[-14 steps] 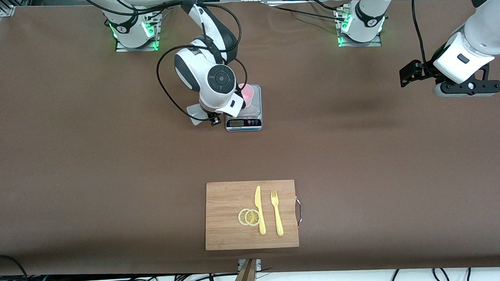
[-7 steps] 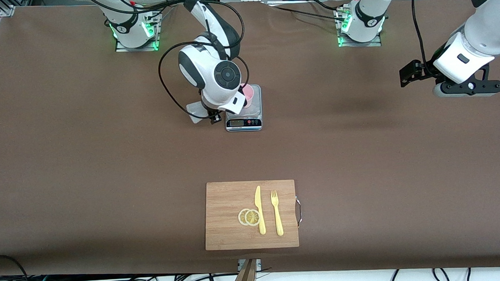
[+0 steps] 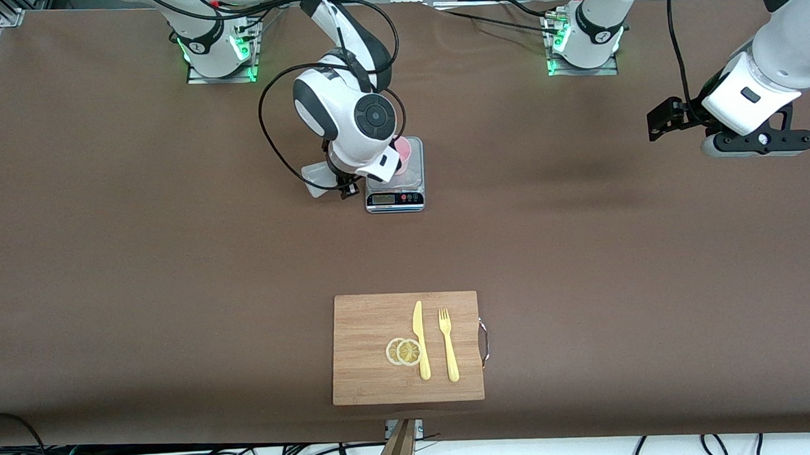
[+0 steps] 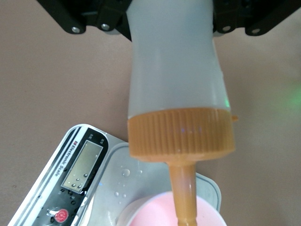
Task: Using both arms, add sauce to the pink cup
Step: 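Tilt the bottle nozzle into the cup and squeeze sauce in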
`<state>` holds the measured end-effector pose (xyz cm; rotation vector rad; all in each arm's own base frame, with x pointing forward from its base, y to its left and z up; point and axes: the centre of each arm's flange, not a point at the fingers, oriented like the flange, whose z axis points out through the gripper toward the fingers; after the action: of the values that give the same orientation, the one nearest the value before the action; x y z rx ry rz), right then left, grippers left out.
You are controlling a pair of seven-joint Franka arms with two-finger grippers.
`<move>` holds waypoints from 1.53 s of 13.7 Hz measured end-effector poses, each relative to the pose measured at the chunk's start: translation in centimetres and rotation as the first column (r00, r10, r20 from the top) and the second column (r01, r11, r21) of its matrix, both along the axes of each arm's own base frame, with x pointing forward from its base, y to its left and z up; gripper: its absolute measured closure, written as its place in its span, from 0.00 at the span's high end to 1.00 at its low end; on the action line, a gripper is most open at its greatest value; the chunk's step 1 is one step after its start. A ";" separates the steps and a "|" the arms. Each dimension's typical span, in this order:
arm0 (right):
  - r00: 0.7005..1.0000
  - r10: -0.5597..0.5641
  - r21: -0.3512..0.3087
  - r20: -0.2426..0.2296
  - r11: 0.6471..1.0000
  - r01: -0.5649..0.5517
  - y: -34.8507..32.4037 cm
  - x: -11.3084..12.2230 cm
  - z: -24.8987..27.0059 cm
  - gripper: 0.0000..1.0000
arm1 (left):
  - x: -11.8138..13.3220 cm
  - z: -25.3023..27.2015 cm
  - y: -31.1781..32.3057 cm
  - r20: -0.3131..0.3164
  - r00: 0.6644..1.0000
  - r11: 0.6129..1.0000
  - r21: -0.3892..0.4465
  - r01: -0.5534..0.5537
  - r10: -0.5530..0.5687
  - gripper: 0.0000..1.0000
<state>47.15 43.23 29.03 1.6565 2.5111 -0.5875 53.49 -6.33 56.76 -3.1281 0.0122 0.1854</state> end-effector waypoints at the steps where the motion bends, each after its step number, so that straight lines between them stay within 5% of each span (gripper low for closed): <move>1: 1.000 -0.001 -0.005 0.002 1.000 0.001 0.0 -0.1 0.0 0.32 | 0.0 0.0 0.0 0.000 1.000 1.000 0.000 0.000 0.000 1.00; 21: 1.000 -0.005 -0.045 0.030 0.999 0.007 0.9 -1.2 0.0 0.32 | 0.0 0.0 0.0 -0.003 1.000 1.000 0.000 0.000 0.000 1.00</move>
<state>46.00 44.14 29.01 1.6459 2.4547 -0.6101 53.46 -6.30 56.74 -3.1276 0.0115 0.1893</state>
